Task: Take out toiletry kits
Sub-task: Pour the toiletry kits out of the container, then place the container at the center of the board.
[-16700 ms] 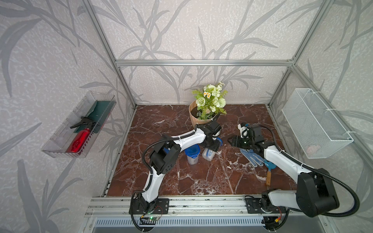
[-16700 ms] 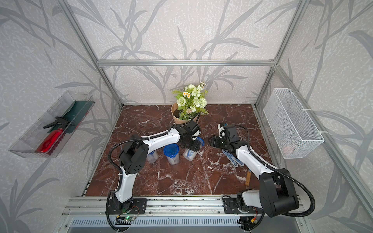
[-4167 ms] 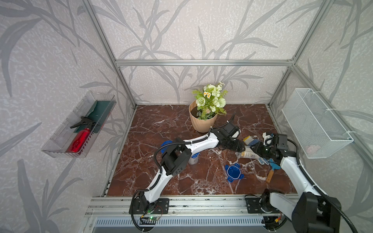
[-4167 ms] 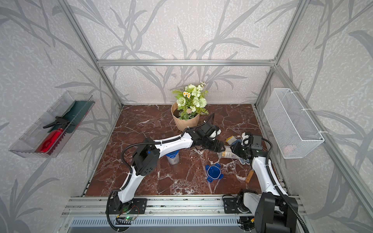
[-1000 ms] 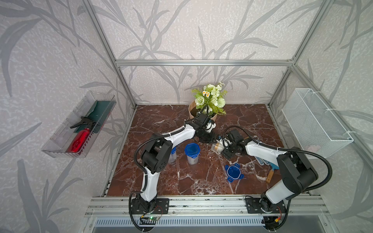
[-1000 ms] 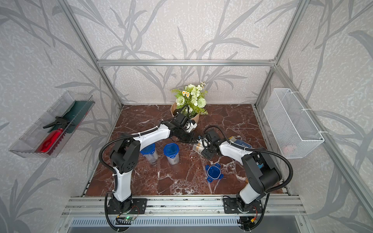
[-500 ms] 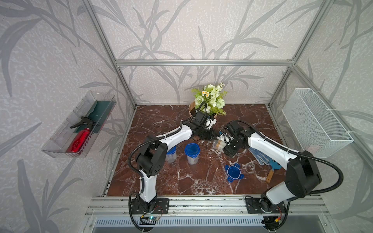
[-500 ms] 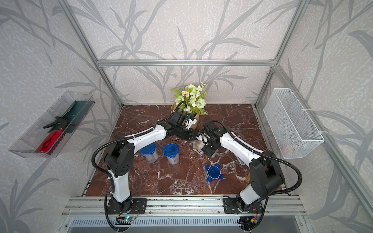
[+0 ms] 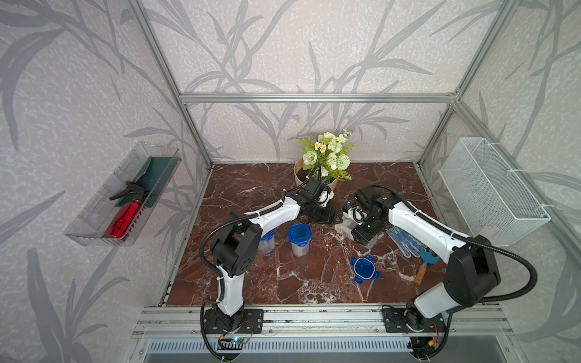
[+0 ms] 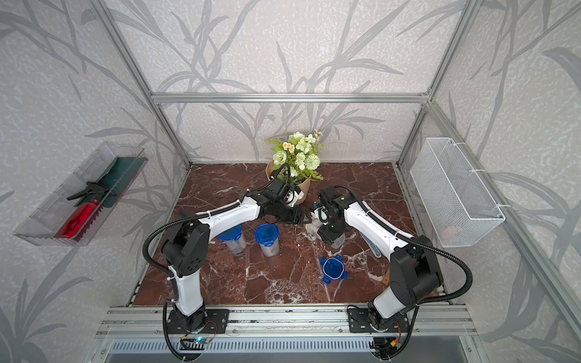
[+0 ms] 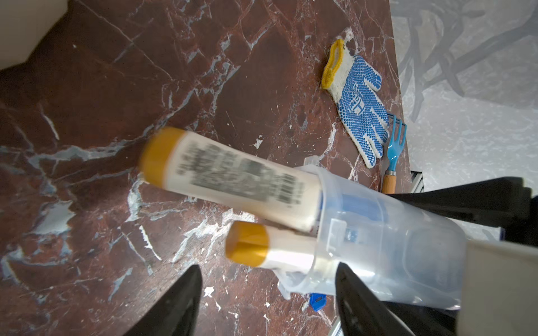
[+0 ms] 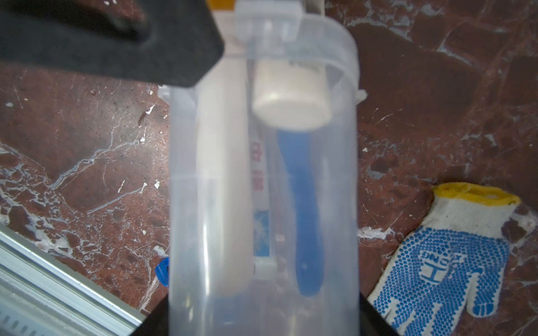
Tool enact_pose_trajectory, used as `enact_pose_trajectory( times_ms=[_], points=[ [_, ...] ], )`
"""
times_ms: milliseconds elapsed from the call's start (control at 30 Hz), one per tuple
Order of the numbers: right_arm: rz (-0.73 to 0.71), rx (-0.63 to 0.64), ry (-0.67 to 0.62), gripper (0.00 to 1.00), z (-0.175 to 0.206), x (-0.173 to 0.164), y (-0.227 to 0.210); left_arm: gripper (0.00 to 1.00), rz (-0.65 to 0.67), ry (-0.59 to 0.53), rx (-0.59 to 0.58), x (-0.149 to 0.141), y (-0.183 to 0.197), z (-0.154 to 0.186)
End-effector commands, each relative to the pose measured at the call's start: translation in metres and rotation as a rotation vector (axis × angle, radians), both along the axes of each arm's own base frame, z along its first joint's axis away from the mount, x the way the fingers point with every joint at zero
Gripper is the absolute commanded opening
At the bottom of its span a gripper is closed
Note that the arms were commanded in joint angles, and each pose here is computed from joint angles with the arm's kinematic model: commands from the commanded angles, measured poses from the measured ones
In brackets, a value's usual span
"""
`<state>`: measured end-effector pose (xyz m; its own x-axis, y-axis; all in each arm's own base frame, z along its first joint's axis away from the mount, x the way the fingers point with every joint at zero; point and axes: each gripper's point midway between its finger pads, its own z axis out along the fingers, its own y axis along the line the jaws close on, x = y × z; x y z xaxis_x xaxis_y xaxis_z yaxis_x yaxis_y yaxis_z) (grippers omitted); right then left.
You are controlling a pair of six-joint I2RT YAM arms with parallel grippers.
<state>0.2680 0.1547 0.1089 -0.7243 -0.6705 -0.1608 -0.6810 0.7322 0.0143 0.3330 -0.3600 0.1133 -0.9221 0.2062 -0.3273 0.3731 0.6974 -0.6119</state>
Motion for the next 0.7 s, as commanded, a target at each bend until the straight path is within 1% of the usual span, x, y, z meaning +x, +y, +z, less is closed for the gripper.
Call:
enact_pose_trajectory(
  times_ms=[0, 167, 267, 367, 500, 600, 667],
  points=[
    [0.006, 0.035, -0.002, 0.27, 0.013, 0.005, 0.012, 0.77, 0.002, -0.026, 0.018, -0.004, 0.002, 0.010],
    [-0.010, 0.024, 0.005, 0.26, 0.008, -0.002, 0.006, 0.82, 0.003, -0.034, 0.023, -0.005, 0.001, 0.011],
    [-0.043, 0.000, -0.029, 0.26, 0.013, -0.005, -0.005, 0.82, 0.002, -0.036, 0.024, -0.005, 0.001, 0.013],
    [-0.119, -0.003, -0.097, 0.27, 0.024, 0.001, -0.021, 0.82, -0.001, -0.047, 0.026, -0.007, 0.002, 0.017],
    [-0.267, 0.038, -0.221, 0.28, 0.040, 0.022, -0.043, 0.83, -0.004, -0.073, 0.034, -0.012, 0.002, 0.025],
    [-0.361, 0.070, -0.317, 0.27, 0.039, 0.044, -0.053, 0.83, -0.006, -0.109, 0.042, -0.017, 0.002, 0.036],
    [-0.417, 0.114, -0.351, 0.23, 0.036, 0.060, -0.056, 0.83, -0.003, -0.136, 0.050, -0.021, 0.004, 0.044]
  ],
)
